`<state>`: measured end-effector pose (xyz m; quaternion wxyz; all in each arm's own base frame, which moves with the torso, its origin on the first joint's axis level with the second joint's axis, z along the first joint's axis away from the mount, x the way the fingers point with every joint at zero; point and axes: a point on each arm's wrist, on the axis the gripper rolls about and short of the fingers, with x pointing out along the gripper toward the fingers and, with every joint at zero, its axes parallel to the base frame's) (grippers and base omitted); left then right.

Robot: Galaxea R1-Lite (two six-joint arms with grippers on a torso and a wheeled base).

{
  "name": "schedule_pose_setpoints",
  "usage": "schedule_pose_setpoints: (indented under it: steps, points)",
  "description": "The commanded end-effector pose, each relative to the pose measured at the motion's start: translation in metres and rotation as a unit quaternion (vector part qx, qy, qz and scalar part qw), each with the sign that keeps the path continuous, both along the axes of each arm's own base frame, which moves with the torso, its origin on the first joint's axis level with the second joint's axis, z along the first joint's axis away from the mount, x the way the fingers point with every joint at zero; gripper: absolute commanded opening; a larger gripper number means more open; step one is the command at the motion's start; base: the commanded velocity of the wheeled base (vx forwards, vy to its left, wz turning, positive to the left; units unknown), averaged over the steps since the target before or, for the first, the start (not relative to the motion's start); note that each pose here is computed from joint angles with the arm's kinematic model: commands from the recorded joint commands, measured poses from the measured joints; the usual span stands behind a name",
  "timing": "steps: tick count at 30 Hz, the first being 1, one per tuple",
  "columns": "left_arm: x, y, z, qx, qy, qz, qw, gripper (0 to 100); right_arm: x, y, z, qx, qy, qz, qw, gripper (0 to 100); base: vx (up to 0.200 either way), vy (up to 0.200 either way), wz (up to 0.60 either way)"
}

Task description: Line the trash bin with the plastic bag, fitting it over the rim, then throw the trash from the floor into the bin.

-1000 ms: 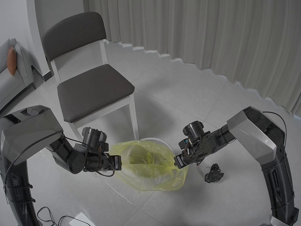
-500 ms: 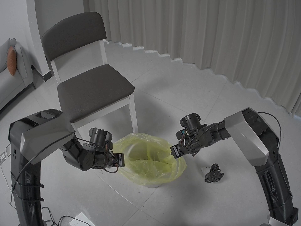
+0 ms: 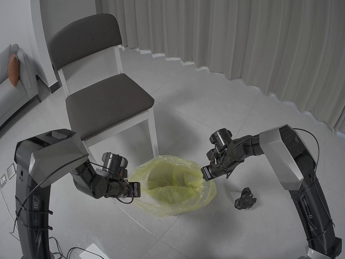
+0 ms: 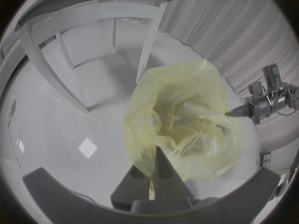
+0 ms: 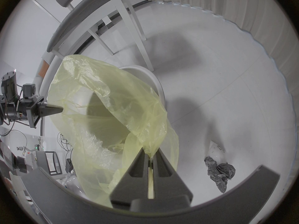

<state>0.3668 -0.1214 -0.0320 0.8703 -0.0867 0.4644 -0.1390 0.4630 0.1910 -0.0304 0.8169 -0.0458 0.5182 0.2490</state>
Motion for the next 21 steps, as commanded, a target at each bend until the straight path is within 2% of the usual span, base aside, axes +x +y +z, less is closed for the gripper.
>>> schedule_pose_setpoints:
  steps: [1, 6, 9, 12, 19, 21]
  points:
    - [-0.028, 0.010, 0.026, -0.011, 0.006, -0.012, 0.9999, 0, -0.015, -0.006, 0.023, -0.008, 0.006, 0.004, 0.9999, 0, 0.000, 0.000, 0.00]
    - [-0.038, 0.010, 0.020, -0.002, 0.021, -0.022, 0.9995, 0, -0.027, -0.005, 0.015, -0.017, 0.024, 0.009, 0.9995, 0, 0.000, 0.000, 0.00]
    - [-0.035, 0.008, 0.006, 0.008, 0.028, -0.025, 0.9993, 0, -0.027, 0.000, 0.009, -0.012, 0.012, 0.014, 0.9998, 0, 0.000, 0.000, 0.00]
    - [-0.021, 0.003, -0.008, 0.011, 0.023, -0.024, 0.9994, 0, -0.020, 0.004, -0.001, -0.004, -0.010, 0.014, 0.9999, 0, 0.000, 0.000, 0.00]
    - [0.011, 0.004, -0.019, 0.010, 0.000, -0.016, 0.9998, 0, 0.003, 0.008, -0.011, 0.007, -0.037, 0.007, 0.9992, 0, 0.000, 0.000, 0.00]
    - [0.014, 0.005, -0.021, 0.011, 0.002, -0.016, 0.9998, 0, 0.007, 0.006, -0.016, 0.004, -0.030, 0.004, 0.9995, 0, 0.000, 0.000, 0.00]
